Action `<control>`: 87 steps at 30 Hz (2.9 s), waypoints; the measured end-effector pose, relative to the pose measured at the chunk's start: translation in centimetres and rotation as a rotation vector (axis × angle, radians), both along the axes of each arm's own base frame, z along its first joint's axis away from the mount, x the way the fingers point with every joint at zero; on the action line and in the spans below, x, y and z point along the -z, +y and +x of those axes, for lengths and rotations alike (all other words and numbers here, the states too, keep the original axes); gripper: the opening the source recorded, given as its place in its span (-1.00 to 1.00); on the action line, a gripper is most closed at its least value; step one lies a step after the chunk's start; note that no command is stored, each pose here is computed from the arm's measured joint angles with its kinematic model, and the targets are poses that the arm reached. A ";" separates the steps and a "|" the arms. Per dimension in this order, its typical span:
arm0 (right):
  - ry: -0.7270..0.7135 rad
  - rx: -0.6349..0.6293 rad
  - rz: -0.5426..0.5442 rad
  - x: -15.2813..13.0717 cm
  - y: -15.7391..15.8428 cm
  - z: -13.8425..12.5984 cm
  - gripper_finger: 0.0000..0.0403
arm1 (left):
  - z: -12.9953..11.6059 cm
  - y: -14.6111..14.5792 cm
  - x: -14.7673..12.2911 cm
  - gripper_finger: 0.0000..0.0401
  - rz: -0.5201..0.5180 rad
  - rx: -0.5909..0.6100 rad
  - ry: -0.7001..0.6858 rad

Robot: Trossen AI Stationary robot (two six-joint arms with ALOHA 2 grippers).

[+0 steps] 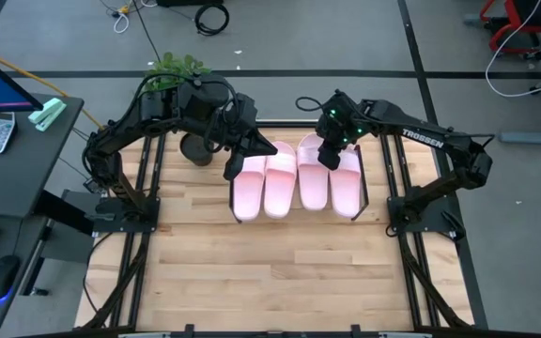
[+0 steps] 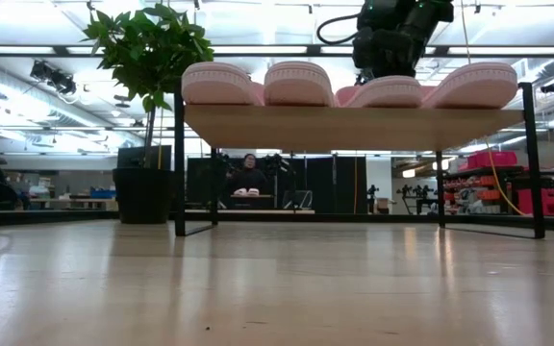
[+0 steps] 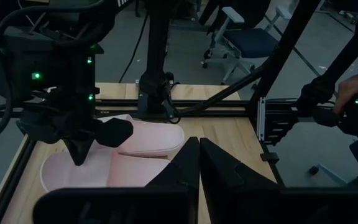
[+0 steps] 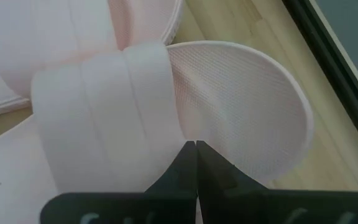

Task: Pick and place slides into the shelf
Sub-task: Put the pink slide on the shelf

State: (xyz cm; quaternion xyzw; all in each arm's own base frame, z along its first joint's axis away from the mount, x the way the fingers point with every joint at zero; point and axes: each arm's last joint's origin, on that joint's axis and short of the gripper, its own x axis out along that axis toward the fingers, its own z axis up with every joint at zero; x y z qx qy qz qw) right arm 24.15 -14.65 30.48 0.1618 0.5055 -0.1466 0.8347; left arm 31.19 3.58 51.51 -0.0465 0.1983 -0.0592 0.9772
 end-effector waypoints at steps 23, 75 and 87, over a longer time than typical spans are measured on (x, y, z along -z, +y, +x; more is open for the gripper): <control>0.077 0.010 0.048 2.3 -0.9 1.3 -1.00 | 0.0 0.0 0.0 -0.89 -0.009 -0.004 0.002; -0.117 -0.152 -0.011 0.9 2.8 4.9 -1.00 | 0.0 0.0 0.1 -0.89 0.008 0.004 0.008; -0.146 -0.117 -0.002 0.0 2.5 4.7 -0.98 | 0.0 0.0 0.1 -0.93 0.007 0.003 0.008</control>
